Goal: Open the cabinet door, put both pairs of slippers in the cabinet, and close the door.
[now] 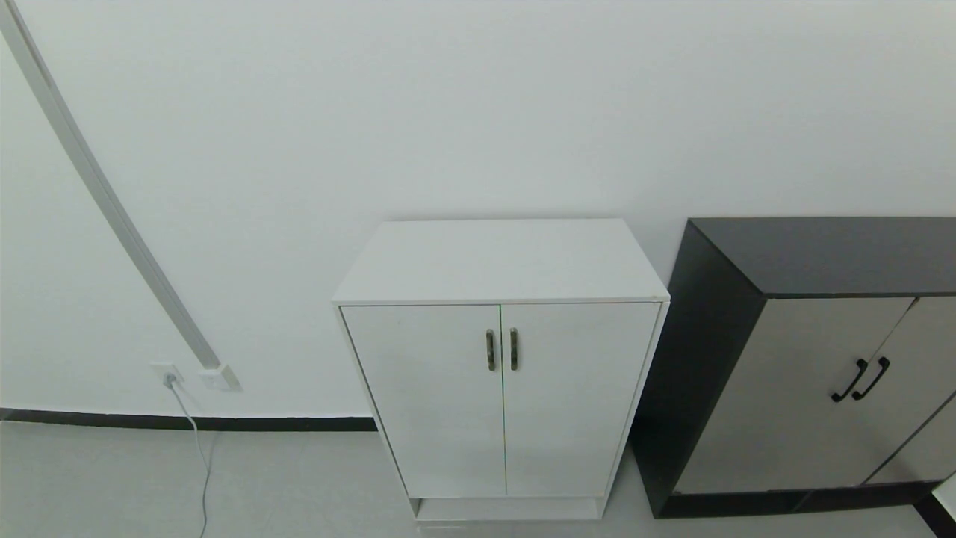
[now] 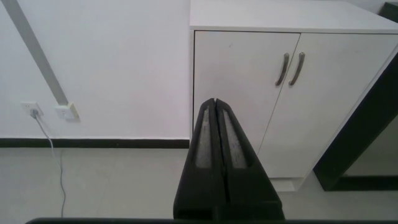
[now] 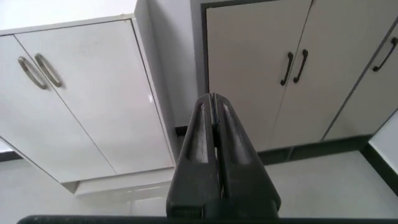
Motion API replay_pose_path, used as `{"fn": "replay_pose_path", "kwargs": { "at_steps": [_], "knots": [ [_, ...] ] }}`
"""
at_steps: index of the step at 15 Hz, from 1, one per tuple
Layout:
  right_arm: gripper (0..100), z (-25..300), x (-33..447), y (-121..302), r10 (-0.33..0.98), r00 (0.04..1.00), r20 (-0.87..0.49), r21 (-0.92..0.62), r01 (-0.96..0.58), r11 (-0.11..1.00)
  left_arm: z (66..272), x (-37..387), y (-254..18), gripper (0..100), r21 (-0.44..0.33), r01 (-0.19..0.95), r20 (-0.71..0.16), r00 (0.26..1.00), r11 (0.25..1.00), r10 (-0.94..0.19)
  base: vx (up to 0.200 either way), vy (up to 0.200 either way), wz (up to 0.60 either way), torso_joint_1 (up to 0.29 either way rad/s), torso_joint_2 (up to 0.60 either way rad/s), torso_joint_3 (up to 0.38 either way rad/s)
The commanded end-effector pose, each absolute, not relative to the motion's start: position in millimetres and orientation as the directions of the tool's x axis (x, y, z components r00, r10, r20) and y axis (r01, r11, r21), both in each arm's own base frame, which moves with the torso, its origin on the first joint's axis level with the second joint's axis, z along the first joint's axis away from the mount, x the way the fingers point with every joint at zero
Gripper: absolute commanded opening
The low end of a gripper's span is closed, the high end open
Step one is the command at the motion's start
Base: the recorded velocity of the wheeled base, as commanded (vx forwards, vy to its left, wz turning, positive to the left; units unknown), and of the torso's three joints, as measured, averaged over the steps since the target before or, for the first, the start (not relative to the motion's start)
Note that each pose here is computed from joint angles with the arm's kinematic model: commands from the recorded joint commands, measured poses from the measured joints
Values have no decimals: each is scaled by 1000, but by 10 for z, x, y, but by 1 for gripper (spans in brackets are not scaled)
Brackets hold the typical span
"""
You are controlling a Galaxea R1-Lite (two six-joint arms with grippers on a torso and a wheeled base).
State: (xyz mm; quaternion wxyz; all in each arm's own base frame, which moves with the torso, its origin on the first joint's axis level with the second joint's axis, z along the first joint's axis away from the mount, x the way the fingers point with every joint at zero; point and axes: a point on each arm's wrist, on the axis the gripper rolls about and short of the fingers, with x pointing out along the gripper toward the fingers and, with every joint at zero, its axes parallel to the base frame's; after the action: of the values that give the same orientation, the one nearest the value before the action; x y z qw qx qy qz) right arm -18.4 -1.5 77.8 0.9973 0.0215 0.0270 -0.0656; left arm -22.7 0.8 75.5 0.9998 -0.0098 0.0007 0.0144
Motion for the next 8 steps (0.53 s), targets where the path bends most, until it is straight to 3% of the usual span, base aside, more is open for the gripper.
{"fn": "replay_pose_path", "kwargs": {
  "at_steps": [1,4,8],
  "knots": [
    [0,778,-182,-14,-124,991,-60,30,126,992,755,-227,8,0,-20,-29,-2,1000,999,29,0,0,0,0,0,0],
    [0,758,-219,5,52,999,-12,-26,-52,998,755,-227,8,0,-20,-29,-2,1000,999,29,0,0,0,0,0,0],
    [0,756,-228,3,21,1000,2,-2,-21,1000,755,-226,7,0,-12,-23,-3,1000,1000,23,0,0,0,0,0,0]
  ]
}}
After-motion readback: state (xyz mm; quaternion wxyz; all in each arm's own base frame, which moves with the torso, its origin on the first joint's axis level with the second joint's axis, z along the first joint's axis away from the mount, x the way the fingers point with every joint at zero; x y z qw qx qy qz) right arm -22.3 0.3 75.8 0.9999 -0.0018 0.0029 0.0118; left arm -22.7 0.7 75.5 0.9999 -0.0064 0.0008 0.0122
